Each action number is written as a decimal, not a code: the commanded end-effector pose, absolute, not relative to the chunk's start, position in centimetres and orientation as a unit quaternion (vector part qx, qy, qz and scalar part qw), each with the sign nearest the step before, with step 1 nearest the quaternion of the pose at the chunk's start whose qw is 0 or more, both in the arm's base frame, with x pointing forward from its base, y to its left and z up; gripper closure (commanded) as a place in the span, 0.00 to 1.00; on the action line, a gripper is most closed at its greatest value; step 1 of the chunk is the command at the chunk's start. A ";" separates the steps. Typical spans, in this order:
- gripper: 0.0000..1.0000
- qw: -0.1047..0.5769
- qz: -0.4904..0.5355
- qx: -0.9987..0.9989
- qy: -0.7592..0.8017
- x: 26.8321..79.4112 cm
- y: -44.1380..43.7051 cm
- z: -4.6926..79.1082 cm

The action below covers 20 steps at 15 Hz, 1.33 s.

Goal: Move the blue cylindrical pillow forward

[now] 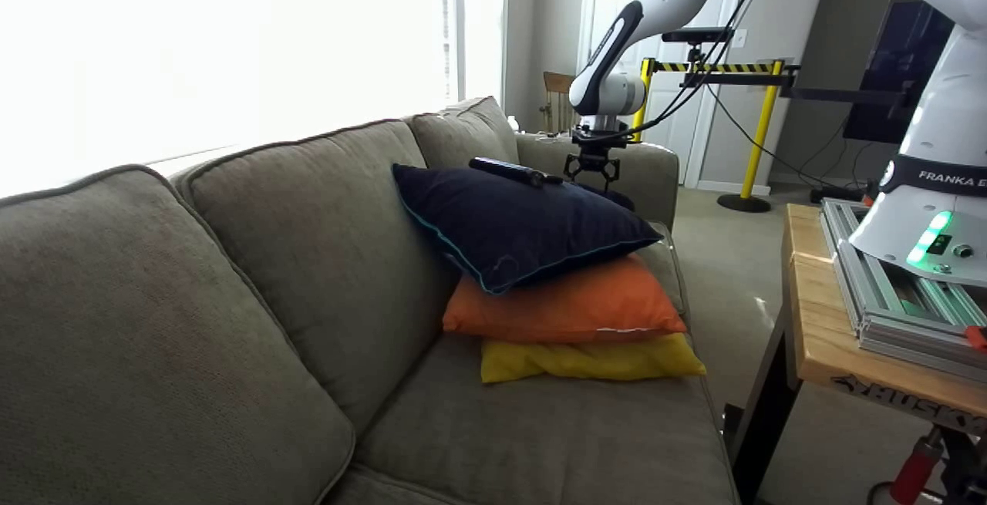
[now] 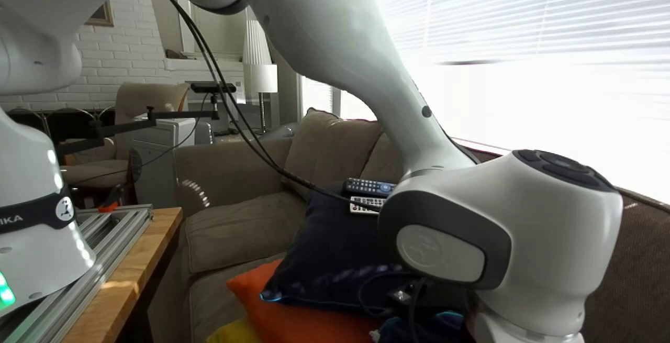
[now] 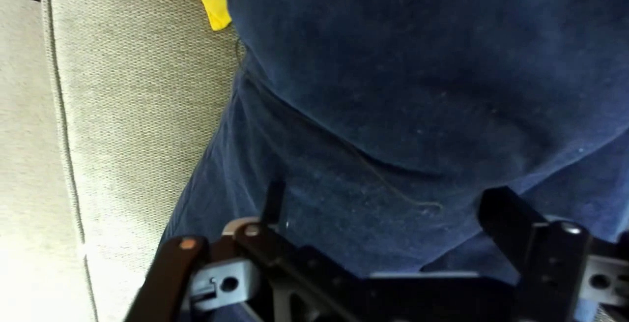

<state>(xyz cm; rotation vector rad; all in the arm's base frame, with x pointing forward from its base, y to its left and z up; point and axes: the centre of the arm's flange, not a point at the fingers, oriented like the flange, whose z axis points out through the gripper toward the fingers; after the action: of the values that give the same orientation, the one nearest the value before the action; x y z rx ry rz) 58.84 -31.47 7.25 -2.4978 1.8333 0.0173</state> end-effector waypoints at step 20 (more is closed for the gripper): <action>0.97 0.027 -0.052 -0.856 0.513 61.6 -33.1 16.5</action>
<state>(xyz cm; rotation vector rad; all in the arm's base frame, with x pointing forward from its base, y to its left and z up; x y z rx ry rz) 62.42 -32.02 9.22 -2.5909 1.6939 -0.1081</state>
